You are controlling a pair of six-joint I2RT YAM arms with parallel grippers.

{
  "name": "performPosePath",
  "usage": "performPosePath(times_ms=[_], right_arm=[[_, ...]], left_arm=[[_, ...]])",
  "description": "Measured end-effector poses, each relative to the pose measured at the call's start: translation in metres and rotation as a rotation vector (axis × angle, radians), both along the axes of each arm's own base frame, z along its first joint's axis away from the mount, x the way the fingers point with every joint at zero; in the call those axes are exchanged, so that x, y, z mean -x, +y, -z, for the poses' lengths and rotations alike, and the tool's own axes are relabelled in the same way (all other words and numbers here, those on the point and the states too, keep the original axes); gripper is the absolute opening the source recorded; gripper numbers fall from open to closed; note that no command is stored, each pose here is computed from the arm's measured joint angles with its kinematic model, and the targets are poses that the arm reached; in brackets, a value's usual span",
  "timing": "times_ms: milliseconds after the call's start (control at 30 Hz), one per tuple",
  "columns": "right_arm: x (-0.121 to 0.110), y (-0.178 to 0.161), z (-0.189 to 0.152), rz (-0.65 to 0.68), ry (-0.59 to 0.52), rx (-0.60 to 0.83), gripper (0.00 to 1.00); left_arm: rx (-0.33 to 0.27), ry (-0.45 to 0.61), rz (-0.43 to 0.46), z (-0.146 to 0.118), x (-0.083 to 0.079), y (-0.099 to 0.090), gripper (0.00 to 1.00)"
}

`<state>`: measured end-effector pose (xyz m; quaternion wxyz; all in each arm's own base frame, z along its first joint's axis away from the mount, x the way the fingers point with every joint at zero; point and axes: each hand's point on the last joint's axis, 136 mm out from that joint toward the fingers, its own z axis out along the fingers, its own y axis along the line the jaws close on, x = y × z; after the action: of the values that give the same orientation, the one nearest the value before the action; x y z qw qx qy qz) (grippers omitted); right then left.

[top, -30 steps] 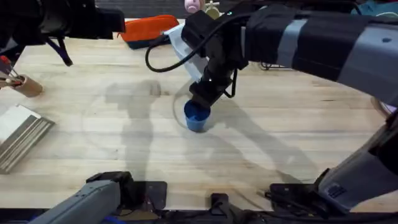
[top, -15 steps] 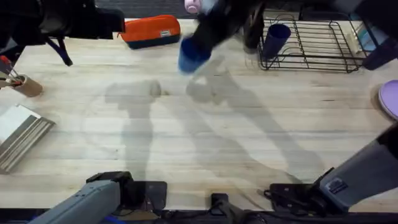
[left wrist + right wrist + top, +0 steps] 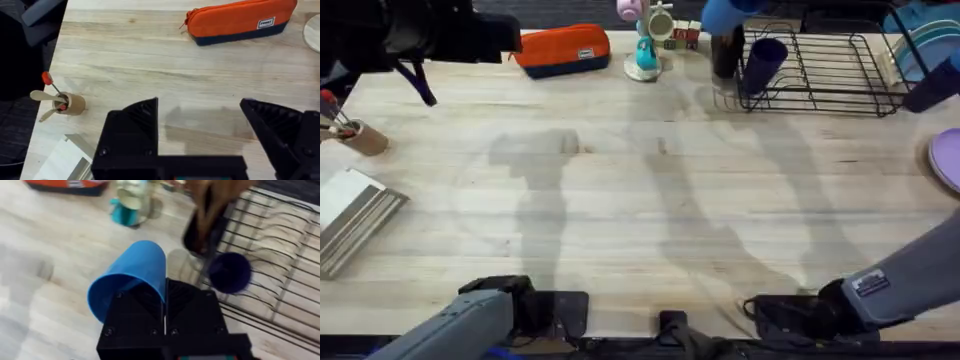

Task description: Pick up the cup on the table and put them onto the rack.

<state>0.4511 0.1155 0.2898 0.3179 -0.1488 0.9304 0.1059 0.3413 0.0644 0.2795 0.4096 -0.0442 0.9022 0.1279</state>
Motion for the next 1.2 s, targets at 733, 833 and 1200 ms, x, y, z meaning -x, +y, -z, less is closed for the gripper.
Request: performPosePath(times_ms=[733,833,1200], right_arm=[[-0.015,-0.104,0.002,0.258,-0.002,0.065,0.030],[-0.017,-0.106,0.005,0.262,0.003,0.068,0.030],[-0.025,-0.125,0.036,0.302,0.077,0.081,0.030]], left_arm=[[0.000,0.000,0.000,0.000,0.000,0.000,0.993],[0.000,0.000,0.000,0.000,0.000,0.000,0.993],[0.000,0.000,0.000,0.000,0.000,0.000,0.994]])
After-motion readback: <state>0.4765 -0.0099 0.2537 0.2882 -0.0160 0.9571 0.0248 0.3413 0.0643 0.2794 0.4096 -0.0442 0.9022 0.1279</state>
